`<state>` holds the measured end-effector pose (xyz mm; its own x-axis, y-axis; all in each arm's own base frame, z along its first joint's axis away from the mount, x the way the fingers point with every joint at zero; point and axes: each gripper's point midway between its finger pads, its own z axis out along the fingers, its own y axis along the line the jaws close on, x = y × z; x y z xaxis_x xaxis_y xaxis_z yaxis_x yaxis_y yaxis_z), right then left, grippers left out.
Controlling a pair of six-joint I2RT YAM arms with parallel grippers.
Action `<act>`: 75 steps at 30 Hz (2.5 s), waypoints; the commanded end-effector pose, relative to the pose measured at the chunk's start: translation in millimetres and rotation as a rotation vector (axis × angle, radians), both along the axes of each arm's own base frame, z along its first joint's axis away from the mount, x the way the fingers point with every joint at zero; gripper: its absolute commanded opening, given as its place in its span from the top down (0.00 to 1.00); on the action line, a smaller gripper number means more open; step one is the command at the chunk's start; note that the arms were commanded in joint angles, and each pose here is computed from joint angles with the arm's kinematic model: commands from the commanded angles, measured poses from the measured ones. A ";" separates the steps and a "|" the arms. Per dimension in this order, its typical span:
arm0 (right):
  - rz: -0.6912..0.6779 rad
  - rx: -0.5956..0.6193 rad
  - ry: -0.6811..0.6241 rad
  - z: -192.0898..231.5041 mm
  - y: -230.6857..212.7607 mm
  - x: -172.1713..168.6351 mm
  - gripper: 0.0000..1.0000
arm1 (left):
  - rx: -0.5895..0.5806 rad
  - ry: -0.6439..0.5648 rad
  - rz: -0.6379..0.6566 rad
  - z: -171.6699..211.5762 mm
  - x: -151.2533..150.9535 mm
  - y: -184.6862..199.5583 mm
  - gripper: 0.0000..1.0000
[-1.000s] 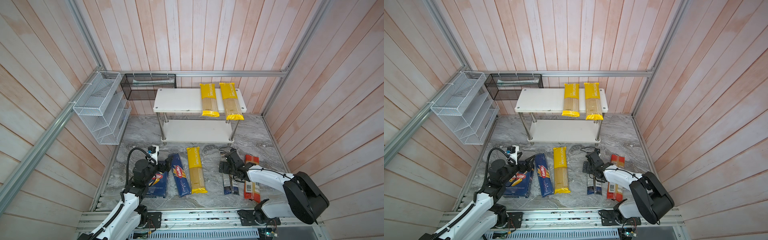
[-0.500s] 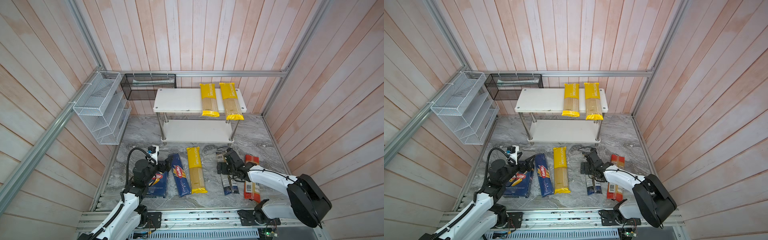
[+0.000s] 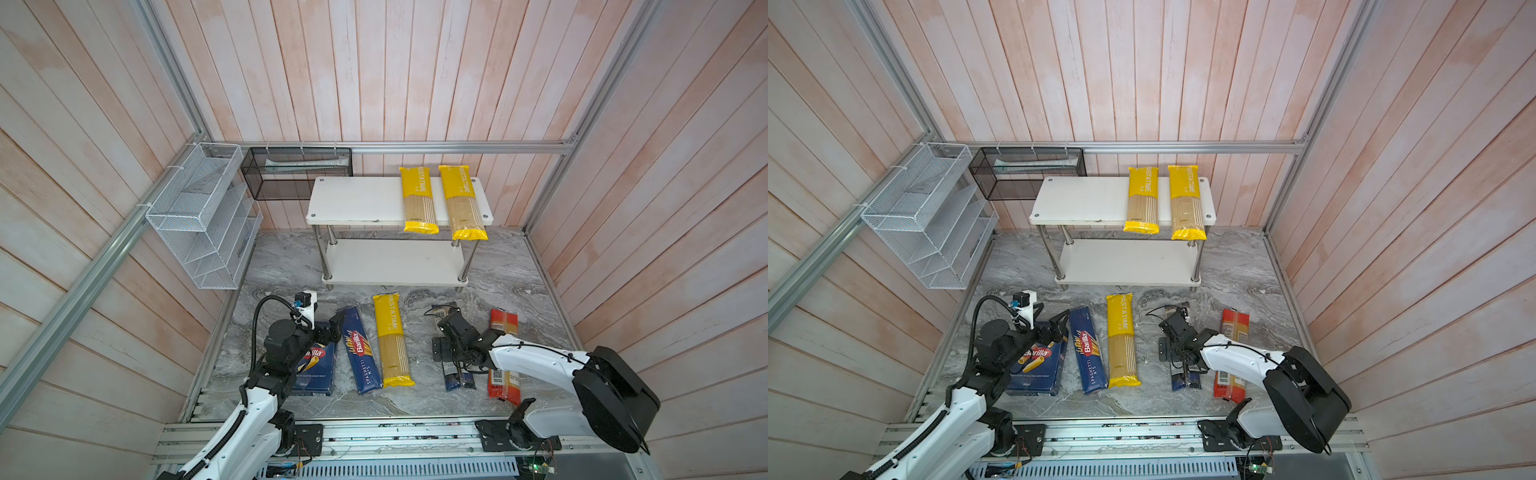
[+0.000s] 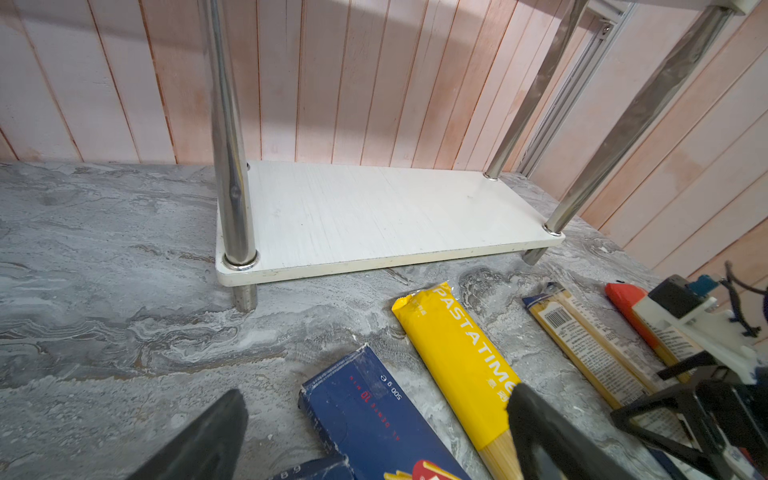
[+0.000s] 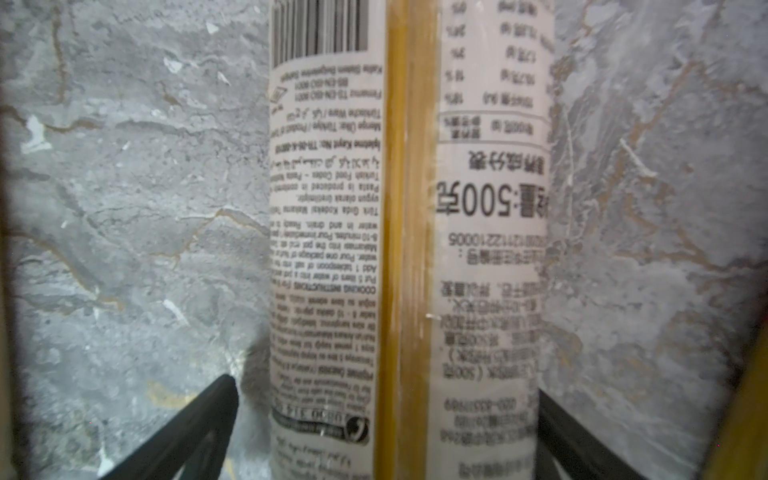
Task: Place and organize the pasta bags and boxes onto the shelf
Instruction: 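Lift the clear spaghetti pack upright off the table with the right gripper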
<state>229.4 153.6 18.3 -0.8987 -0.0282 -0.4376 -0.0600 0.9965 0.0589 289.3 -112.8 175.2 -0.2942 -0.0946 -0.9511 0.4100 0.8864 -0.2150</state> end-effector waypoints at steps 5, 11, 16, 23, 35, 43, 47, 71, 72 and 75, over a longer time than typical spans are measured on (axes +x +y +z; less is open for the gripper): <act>-0.079 -0.052 0.083 -27.4 -27.3 -30.0 0.02 | 0.007 -0.017 0.004 4.8 0.6 1.3 0.00; -0.093 -0.047 0.075 -31.7 -29.9 -31.3 0.03 | 0.004 -0.021 0.008 5.4 -0.4 2.1 0.00; -0.095 -0.060 0.080 -34.1 -31.5 -33.4 0.05 | 0.009 -0.009 0.003 3.4 2.0 0.6 0.00; -0.101 -0.110 0.085 -35.5 -30.4 -34.6 0.05 | 0.007 -0.014 0.004 4.3 1.2 1.2 0.00; -0.068 -0.131 0.110 -40.8 -21.2 -31.0 0.25 | 0.007 -0.019 -0.001 5.2 0.2 0.5 0.00; -0.082 -0.127 0.086 -35.9 -25.4 -31.3 0.37 | 0.005 -0.023 0.001 5.6 -0.8 1.2 0.00; -0.066 -0.098 0.075 -31.3 -18.2 -27.7 0.41 | 0.005 -0.025 0.002 6.1 -0.9 1.3 0.00; -0.067 0.114 -0.156 33.1 2.6 5.0 0.78 | 0.002 -0.033 0.018 6.9 -2.4 4.4 0.00; -0.065 0.120 -0.165 36.5 3.3 6.1 0.78 | 0.000 -0.038 0.019 7.7 -3.2 4.6 0.00; -0.061 0.140 -0.184 41.9 2.6 7.4 0.78 | -0.002 -0.045 0.033 8.9 -4.2 7.2 0.00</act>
